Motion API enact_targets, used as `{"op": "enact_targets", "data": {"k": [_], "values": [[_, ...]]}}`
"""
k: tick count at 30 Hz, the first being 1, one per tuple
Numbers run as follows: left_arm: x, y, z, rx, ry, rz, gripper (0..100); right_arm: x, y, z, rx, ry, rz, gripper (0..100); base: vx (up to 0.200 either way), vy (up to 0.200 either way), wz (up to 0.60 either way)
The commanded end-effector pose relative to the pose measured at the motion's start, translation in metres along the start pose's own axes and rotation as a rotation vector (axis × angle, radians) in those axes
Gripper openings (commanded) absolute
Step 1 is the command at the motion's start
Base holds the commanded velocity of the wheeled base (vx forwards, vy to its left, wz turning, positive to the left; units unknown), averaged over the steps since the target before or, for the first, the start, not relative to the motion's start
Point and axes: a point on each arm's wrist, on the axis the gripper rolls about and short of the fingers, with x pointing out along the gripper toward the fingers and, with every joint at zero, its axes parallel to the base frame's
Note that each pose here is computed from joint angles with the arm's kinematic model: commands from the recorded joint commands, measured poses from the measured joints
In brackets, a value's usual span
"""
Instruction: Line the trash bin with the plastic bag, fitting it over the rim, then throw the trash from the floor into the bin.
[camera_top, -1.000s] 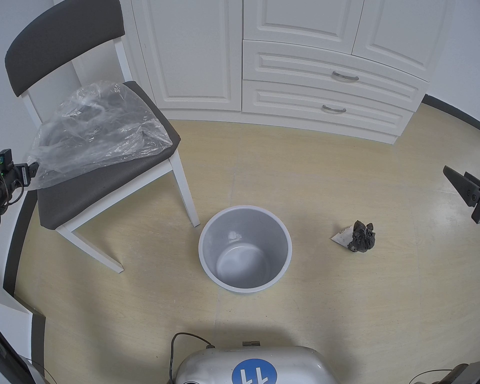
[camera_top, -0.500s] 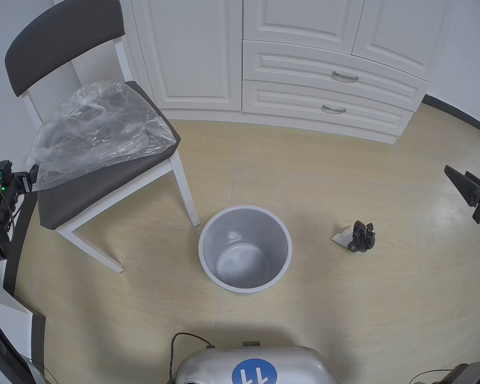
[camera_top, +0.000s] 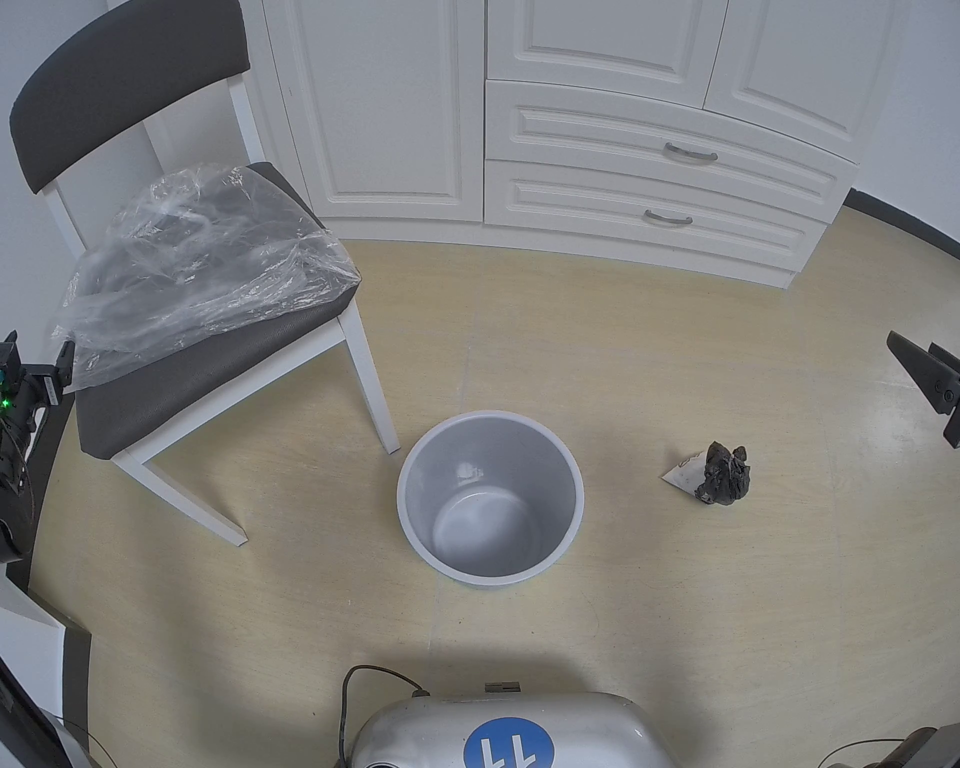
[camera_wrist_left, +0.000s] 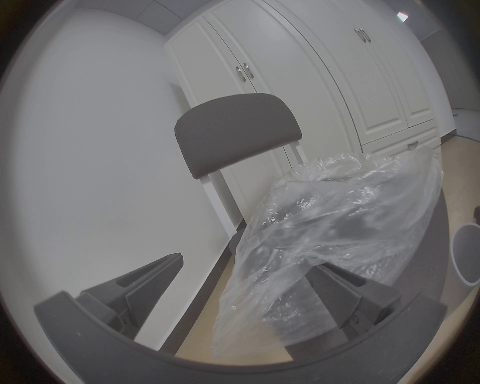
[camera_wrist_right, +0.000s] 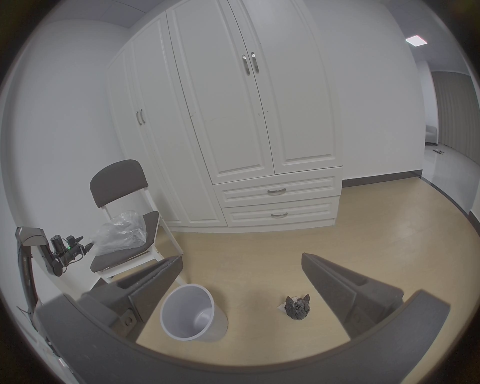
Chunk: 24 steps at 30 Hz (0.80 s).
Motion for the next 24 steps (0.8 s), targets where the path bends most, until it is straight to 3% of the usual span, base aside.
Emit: {"op": "enact_targets", "data": {"k": [1,16,17,24], "values": [[-0.016,-0.004,0.005,0.006,0.020,-0.008,100,0.001,0.001,-0.001,0.001,0.005,0.005,100,0.000,0.000,0.00],[-0.026,-0.004,0.015,0.019,0.006,-0.006,100,0.002,0.001,-0.001,0.001,0.007,0.008,100,0.000,0.000,0.00],[-0.026,-0.004,0.015,0.019,0.006,-0.006,0,0.002,0.001,-0.001,0.001,0.007,0.008,100,0.000,0.000,0.00],[-0.027,-0.005,0.015,0.018,0.008,-0.009,0,0.002,0.001,-0.001,0.001,0.008,0.009,100,0.000,0.000,0.00]]}}
